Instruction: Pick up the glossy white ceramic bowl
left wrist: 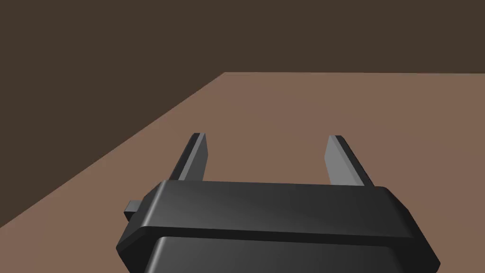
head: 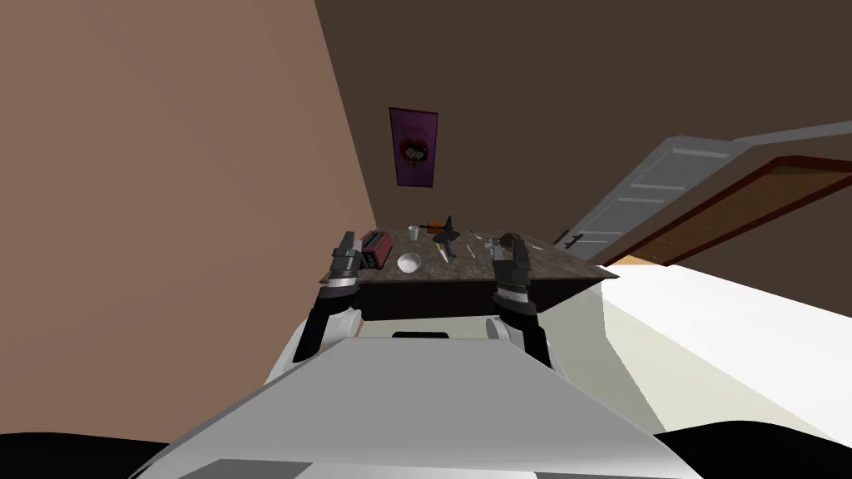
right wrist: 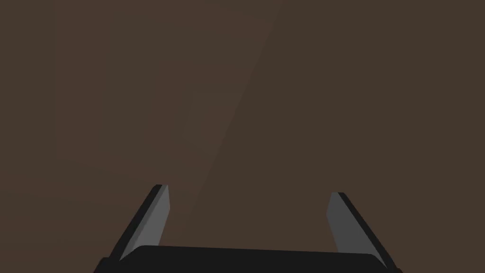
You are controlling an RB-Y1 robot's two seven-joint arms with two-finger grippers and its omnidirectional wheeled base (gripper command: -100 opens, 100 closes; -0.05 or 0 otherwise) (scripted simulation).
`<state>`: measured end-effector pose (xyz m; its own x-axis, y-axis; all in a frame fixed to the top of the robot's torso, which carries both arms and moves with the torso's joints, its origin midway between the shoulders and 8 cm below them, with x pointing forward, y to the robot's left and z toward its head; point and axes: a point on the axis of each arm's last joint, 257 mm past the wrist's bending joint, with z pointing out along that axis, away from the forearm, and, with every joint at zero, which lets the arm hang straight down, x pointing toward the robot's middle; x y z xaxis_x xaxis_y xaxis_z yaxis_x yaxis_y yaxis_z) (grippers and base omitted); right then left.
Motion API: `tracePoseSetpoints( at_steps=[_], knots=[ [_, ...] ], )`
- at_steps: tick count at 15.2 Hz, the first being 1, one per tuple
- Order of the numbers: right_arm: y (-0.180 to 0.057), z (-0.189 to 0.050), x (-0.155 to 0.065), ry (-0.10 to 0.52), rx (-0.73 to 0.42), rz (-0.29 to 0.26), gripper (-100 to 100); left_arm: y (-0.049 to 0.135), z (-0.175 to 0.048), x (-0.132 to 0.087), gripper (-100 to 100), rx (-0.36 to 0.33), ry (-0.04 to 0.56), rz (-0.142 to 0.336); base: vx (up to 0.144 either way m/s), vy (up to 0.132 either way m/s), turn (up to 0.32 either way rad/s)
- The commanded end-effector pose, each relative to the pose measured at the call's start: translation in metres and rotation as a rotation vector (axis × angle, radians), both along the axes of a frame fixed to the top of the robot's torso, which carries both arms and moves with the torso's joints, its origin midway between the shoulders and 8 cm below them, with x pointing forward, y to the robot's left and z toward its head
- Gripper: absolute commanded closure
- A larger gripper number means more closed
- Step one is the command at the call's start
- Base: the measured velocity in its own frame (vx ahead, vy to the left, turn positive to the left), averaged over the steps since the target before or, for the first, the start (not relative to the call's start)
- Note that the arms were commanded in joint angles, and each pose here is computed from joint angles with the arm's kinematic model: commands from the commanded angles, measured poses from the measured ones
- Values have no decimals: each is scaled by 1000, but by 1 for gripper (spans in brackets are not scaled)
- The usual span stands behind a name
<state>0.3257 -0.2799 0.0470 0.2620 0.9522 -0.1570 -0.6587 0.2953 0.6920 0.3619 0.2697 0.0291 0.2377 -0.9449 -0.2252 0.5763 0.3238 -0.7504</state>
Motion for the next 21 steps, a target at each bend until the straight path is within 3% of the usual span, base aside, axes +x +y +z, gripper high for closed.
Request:
tracePoseSetpoints(
  at_steps=[1,6,21],
  knots=[
    [0,0,0,0,0,0,0,1,-6,5,-100,27,37,-9,1,0,-97],
    [0,0,0,0,0,0,0,7,-15,13,-100,40,87,-10,1,7,-81],
    [0,0,0,0,0,0,0,45,-60,40,-100,23,326,31,1,7,-100]
  ],
)
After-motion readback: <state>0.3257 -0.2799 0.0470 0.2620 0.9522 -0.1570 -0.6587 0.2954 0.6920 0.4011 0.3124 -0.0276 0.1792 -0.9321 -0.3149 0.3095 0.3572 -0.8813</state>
